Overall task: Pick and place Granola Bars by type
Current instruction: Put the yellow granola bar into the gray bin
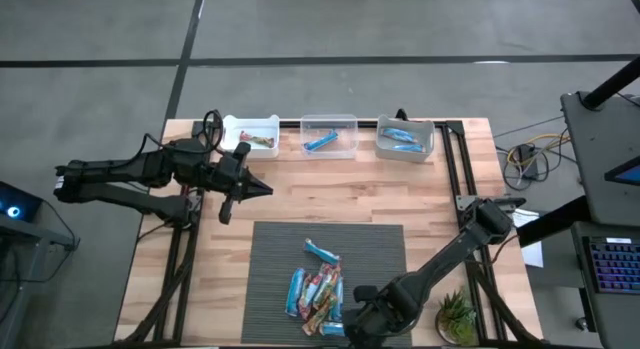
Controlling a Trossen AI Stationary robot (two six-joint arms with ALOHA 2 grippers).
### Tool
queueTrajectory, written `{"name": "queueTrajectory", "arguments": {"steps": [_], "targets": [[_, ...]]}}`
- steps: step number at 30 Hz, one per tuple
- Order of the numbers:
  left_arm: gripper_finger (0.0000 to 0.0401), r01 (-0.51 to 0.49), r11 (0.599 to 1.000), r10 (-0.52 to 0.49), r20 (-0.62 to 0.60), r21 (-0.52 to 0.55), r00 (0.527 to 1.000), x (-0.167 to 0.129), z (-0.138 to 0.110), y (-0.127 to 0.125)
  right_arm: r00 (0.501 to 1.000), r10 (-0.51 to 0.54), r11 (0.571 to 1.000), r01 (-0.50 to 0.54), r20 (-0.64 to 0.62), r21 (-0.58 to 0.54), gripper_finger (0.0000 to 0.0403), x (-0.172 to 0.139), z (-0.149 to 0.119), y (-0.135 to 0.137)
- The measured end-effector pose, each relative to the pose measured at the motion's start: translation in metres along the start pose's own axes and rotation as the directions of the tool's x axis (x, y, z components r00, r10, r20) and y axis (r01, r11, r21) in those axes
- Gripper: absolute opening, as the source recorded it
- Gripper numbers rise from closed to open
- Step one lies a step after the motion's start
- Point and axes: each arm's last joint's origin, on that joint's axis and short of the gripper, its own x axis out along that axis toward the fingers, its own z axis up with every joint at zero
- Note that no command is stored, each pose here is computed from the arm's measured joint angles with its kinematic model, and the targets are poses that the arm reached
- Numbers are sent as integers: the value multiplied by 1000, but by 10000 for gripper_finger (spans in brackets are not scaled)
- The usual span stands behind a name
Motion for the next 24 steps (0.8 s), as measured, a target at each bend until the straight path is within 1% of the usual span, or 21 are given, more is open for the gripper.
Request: {"name": "queueTrajectory", "arguments": {"steps": [2,4,10,12,15,19,24], "targets": [[0,0,1000,0,0,0,1000,0,0,0,1000,6,1000,-6,7,-12,19,1,1,1],[0,0,1000,0,-1,0,1000,0,0,0,1000,6,1000,-6,8,-18,39,0,1,1],[0,0,1000,0,-3,-1,1000,0,0,0,997,-48,999,48,54,-6,128,-1,2,-1],[0,0,1000,0,-3,-2,1000,0,0,0,994,-82,997,80,76,19,157,0,3,-2],[0,0,1000,0,-3,-2,1000,0,0,0,991,-107,994,104,86,35,190,4,3,-3],[0,0,1000,0,-3,-3,1000,0,0,0,990,-116,993,114,75,32,214,11,3,-5],[0,-1,1000,1,-3,-2,1000,0,0,0,990,-117,993,114,77,41,225,18,4,-6]]}}
